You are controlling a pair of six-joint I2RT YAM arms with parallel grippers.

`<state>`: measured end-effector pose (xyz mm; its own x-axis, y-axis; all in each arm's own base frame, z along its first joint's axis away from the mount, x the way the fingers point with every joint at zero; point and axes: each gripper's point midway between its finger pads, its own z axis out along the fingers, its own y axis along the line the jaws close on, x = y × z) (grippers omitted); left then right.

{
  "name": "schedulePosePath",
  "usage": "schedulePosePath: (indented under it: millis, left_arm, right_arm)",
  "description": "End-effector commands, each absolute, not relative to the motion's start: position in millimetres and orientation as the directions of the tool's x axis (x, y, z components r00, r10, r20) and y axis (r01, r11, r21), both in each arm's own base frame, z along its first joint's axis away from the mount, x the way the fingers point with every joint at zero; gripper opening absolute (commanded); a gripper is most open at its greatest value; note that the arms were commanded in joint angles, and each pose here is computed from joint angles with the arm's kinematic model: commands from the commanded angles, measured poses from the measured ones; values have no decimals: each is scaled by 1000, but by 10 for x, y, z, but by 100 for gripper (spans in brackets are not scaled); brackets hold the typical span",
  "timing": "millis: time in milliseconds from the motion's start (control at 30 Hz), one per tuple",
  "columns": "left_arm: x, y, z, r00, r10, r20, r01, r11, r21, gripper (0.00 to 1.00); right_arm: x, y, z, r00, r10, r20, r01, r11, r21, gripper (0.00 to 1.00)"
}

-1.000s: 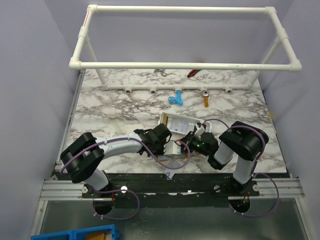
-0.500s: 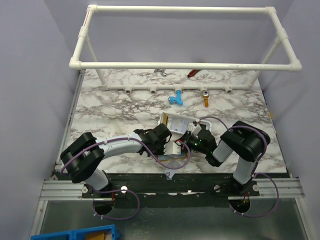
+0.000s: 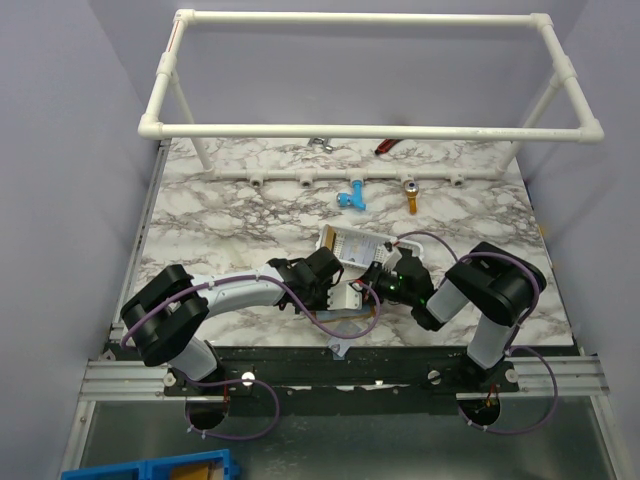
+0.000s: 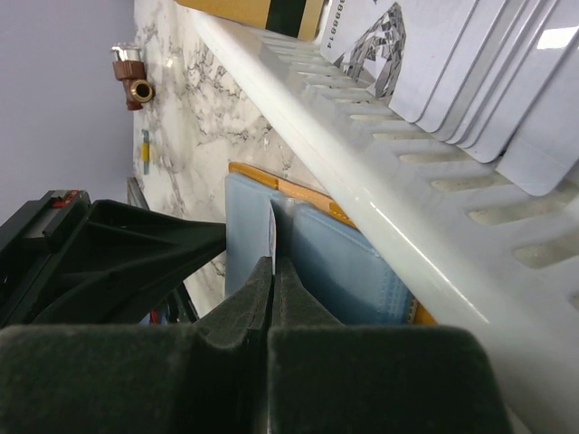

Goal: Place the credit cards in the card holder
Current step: Insert the credit card into the card holder.

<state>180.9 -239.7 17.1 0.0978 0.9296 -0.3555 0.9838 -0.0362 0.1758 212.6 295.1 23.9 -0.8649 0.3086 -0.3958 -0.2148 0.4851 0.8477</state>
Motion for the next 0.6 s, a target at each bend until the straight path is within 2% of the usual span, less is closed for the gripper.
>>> schedulePosePath:
  millis: [0, 233, 433, 500, 567]
  left_arm:
    - [1494, -2185, -119, 78, 957, -279, 997, -70, 39, 0]
    - [1503, -2202, -104, 81, 956, -281, 997, -73, 39, 0]
    - [1494, -2199, -106, 80, 956, -281, 997, -73, 36, 0]
    - [1494, -2195, -105, 84, 956, -282, 996, -76, 39, 0]
    - [1496, -2183, -111, 85, 957, -279, 996, -77, 41, 0]
  right_arm:
    - [2010, 2876, 7, -896, 248, -368, -187, 540, 821, 1]
    - [2020, 2955, -10, -907, 209, -367, -210, 530, 821, 1]
    - [2040, 2920, -164, -923, 184, -339, -168, 599, 783, 1]
    - [2032, 2866, -182, -922, 191, -336, -150, 624, 767, 9]
    - [2036, 2802, -176, -919, 194, -344, -140, 654, 743, 27]
